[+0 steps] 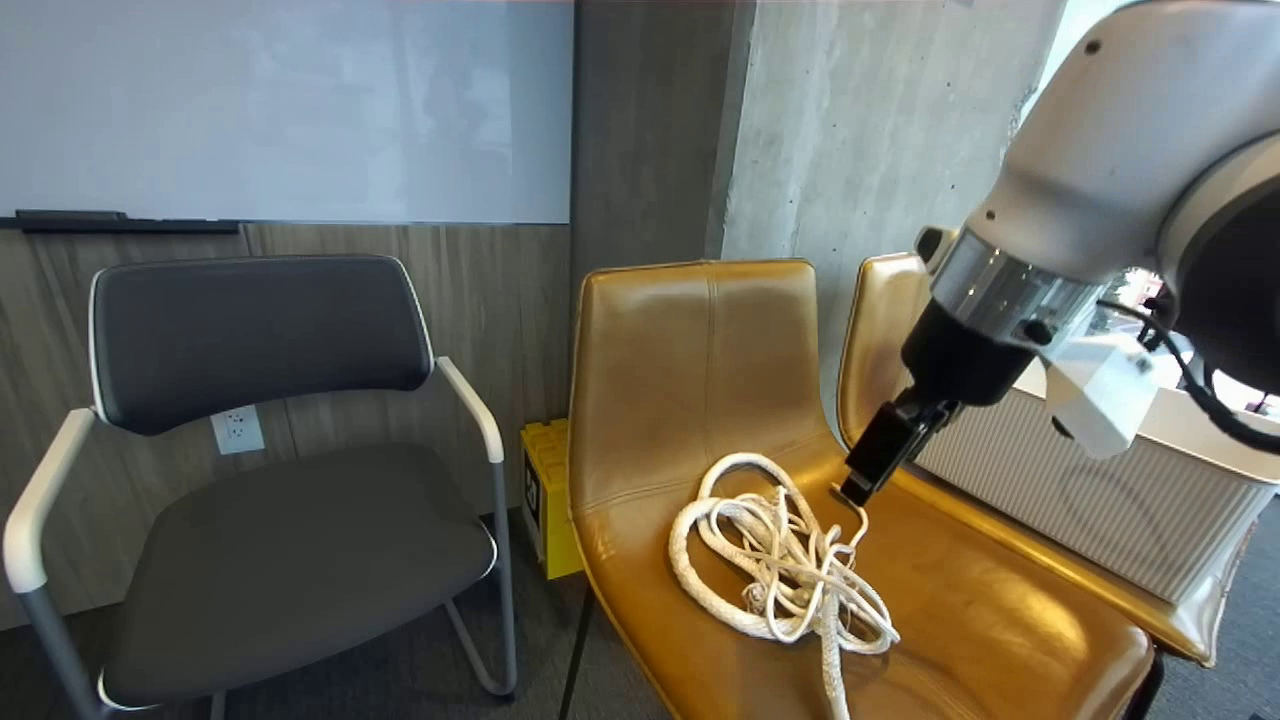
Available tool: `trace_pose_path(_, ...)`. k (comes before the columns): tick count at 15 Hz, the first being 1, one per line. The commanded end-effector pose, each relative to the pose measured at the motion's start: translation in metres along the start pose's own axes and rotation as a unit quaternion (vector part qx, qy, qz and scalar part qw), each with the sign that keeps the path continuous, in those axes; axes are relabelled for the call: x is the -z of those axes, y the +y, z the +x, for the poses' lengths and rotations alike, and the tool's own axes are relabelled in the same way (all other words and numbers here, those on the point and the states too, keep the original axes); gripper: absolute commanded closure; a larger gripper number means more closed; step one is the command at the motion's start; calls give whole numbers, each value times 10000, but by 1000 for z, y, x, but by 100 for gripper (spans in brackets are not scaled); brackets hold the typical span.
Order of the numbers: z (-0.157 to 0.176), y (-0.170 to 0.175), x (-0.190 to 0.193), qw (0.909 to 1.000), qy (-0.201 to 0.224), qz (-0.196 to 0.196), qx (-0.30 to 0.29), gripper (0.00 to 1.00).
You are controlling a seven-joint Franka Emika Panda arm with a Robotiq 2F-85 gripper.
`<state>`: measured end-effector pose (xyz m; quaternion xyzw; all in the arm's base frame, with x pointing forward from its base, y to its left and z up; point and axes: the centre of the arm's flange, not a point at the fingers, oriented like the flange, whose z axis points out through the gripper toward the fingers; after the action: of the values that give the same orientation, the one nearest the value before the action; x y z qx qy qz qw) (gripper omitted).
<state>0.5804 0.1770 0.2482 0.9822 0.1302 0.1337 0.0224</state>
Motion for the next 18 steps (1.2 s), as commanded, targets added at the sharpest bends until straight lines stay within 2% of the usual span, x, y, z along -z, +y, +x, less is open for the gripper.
trace_pose_path(1,5,19,-79,9999,-75,142,10,0)
trace_pose_path(5,5,31,-142,9988,-309,342,-138,0)
trace_pose_path(12,25,24,-203,9962,-510,640,-297,0)
trace_pose_path(15,29,28,-214,9955,-582,673,-337,0)
trace_pose_path(16,32,29,-215,9951,-624,681,-363,25)
trace_pose_path(18,37,31,-214,9943,-716,693,-378,34)
